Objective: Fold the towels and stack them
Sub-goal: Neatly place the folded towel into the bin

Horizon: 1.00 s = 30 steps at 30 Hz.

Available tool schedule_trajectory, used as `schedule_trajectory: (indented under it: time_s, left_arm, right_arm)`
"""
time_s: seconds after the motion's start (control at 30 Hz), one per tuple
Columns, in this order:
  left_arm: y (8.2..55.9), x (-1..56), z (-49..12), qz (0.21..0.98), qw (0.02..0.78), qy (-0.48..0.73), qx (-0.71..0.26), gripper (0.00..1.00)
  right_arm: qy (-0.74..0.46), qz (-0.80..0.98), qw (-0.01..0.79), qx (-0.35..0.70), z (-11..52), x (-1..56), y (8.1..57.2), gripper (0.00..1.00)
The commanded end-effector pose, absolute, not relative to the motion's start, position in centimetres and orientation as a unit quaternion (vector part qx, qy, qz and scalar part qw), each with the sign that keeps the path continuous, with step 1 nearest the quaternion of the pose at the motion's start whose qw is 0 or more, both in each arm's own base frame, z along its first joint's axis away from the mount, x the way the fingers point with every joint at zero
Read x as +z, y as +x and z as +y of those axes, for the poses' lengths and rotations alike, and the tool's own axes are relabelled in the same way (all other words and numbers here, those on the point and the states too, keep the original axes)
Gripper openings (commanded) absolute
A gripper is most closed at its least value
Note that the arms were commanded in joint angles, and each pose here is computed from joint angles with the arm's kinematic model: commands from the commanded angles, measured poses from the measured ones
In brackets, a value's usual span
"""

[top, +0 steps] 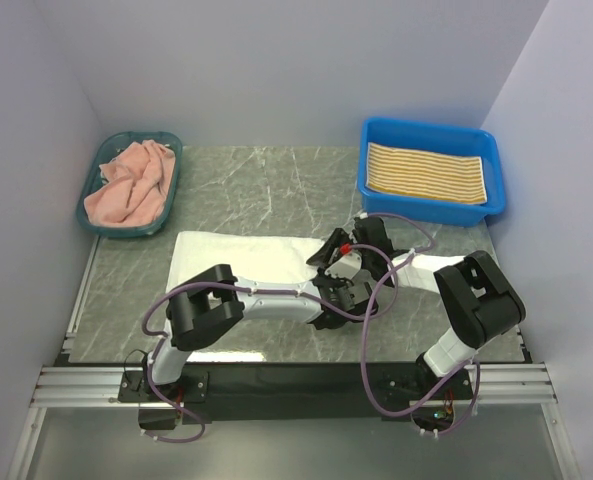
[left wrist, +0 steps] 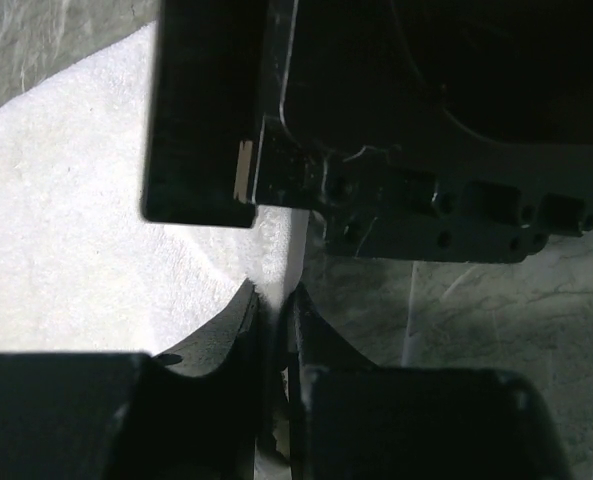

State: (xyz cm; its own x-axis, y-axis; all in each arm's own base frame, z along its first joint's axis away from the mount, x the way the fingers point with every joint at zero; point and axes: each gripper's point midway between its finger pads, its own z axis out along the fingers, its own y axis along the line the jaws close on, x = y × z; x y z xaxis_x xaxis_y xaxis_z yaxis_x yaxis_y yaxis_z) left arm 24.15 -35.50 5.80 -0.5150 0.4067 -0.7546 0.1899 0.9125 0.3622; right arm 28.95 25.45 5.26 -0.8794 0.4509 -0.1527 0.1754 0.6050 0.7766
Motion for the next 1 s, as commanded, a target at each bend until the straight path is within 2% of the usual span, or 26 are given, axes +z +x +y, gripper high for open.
schedule_trajectory:
  time_s: [0.0,0.03,0.3,0.6,0.7,0.8,0.87,0.9,0.93,0.97]
  left_arm:
    - [24.1,8.9,-36.4,0.857,0.480,0.164,0.088,0.01]
    - [24.1,9.1,-36.5,0.858,0.480,0.163,0.082,0.01]
    - [24.3,11.5,-36.6,0.860,0.489,0.140,0.045,0.01]
    - [24.4,10.5,-37.7,0.873,0.467,0.140,0.025,0.01]
    - [24.6,10.1,-38.3,0.876,0.461,0.139,0.023,0.01]
    - [24.7,9.7,-38.9,0.880,0.453,0.139,0.018,0.01]
    - [24.7,9.7,-39.2,0.885,0.446,0.136,0.003,0.03]
    - [24.6,9.8,-39.4,0.886,0.444,0.135,-0.004,0.11]
    - [24.5,9.9,-39.5,0.887,0.442,0.134,-0.010,0.17]
    - [24.5,10.4,-39.6,0.888,0.441,0.127,-0.023,0.23]
  right_arm:
    - [0.165,0.864,0.191,0.435,26.3,7.1,29.8,0.65]
    - [0.167,0.864,0.188,0.435,26.3,6.8,29.7,0.70]
    - [0.178,0.855,0.162,0.459,27.0,4.7,28.9,0.76]
    - [0.168,0.844,0.172,0.480,27.8,5.9,29.4,0.74]
    - [0.168,0.842,0.178,0.481,27.7,6.3,29.5,0.68]
    - [0.169,0.840,0.177,0.483,27.8,6.5,29.5,0.58]
    - [0.169,0.840,0.180,0.483,27.7,6.5,29.6,0.46]
    - [0.169,0.842,0.181,0.480,27.6,6.4,29.6,0.38]
    - [0.168,0.842,0.185,0.478,27.5,6.4,29.7,0.22]
    - [0.168,0.844,0.185,0.475,27.5,6.3,29.8,0.14]
